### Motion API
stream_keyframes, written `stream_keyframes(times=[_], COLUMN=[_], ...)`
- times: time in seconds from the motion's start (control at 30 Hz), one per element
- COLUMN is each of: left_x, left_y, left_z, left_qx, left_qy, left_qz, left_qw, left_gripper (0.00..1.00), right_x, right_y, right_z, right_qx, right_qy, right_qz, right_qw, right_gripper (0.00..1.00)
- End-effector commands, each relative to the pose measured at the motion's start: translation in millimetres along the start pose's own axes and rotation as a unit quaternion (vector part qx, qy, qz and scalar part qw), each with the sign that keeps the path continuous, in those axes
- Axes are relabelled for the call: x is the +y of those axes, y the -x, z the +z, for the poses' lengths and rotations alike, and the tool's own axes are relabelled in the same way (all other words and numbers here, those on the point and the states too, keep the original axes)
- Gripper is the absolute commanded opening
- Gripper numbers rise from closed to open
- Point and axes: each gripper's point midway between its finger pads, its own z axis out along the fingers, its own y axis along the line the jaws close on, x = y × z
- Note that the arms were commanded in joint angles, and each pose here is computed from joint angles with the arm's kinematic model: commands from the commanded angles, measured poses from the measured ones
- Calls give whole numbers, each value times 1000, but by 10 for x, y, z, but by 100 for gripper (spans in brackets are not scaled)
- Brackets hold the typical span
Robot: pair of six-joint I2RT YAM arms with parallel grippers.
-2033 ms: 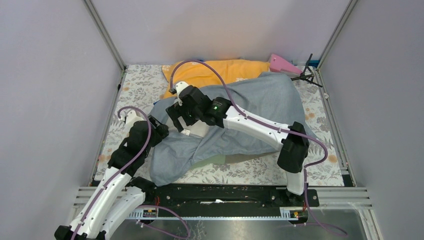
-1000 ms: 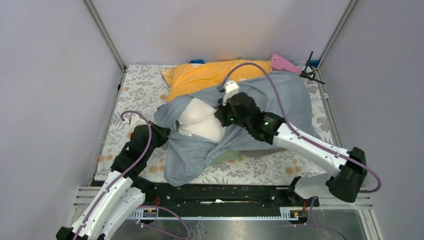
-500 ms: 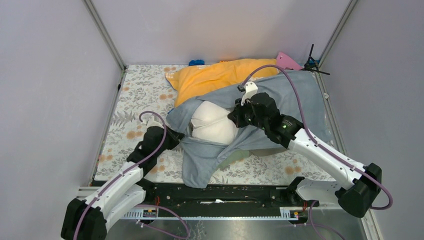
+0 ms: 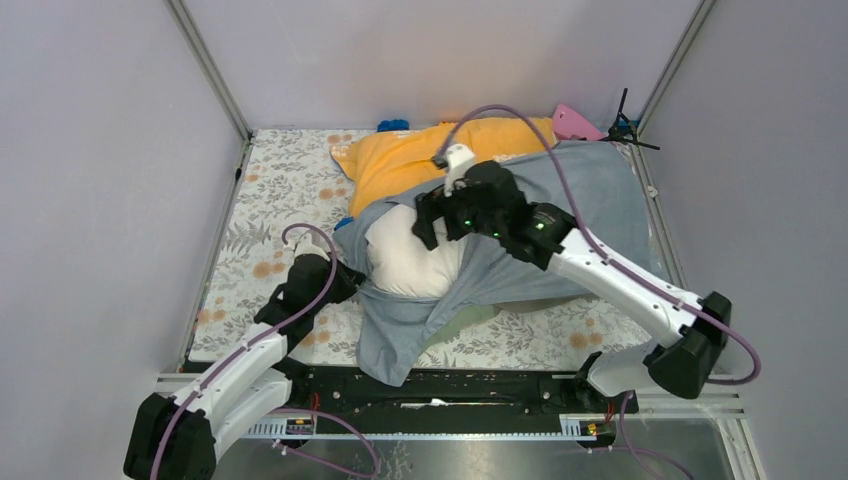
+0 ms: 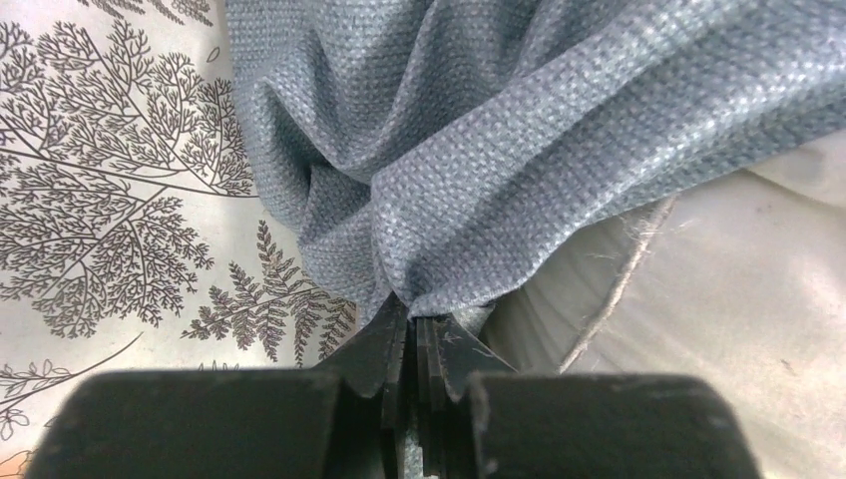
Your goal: Remove the pillowcase from the pillow
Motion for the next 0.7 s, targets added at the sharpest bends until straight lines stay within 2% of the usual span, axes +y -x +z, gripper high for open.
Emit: stream_keyframes(times=[0.0, 0.13, 0.43, 0.47, 0.5, 0.53, 0.57, 0.6, 0.63, 0.67], left_x=[88, 92, 33, 23, 22, 13, 19, 25, 27, 33], left_y=[95, 135, 298, 304, 303, 309, 305, 301, 301, 297], left_z=[-28, -48, -96, -93, -88, -86, -80, -78, -76, -74], left_qx=[-25, -30, -49, -50, -50, -50, -49, -48, -47, -46], left_qy=[18, 24, 35, 33, 33, 32, 33, 34, 35, 37], left_qz=[19, 28, 41, 41, 42, 42, 44, 45, 47, 49], left_qw=[999, 999, 997, 997, 997, 997, 997, 997, 997, 997], left_gripper=[6, 7, 9, 9, 9, 9, 9, 10, 10, 10], right_x=[325, 399, 109, 86, 69, 75, 104, 157, 250, 347], right_y=[64, -53, -792, -853, -886, -893, -868, -837, -773, -687], right_z=[134, 366, 773, 793, 797, 795, 775, 749, 703, 646], right_qx=[16, 56, 172, 173, 171, 165, 154, 141, 122, 97], right_qy=[-20, -64, -137, -137, -138, -135, -127, -112, -87, -61], right_qz=[-87, -139, -206, -208, -209, -206, -199, -191, -181, -171], right_qw=[996, 987, 954, 953, 953, 955, 959, 965, 972, 979], right_gripper=[99, 100, 100, 95, 77, 56, 30, 10, 0, 0])
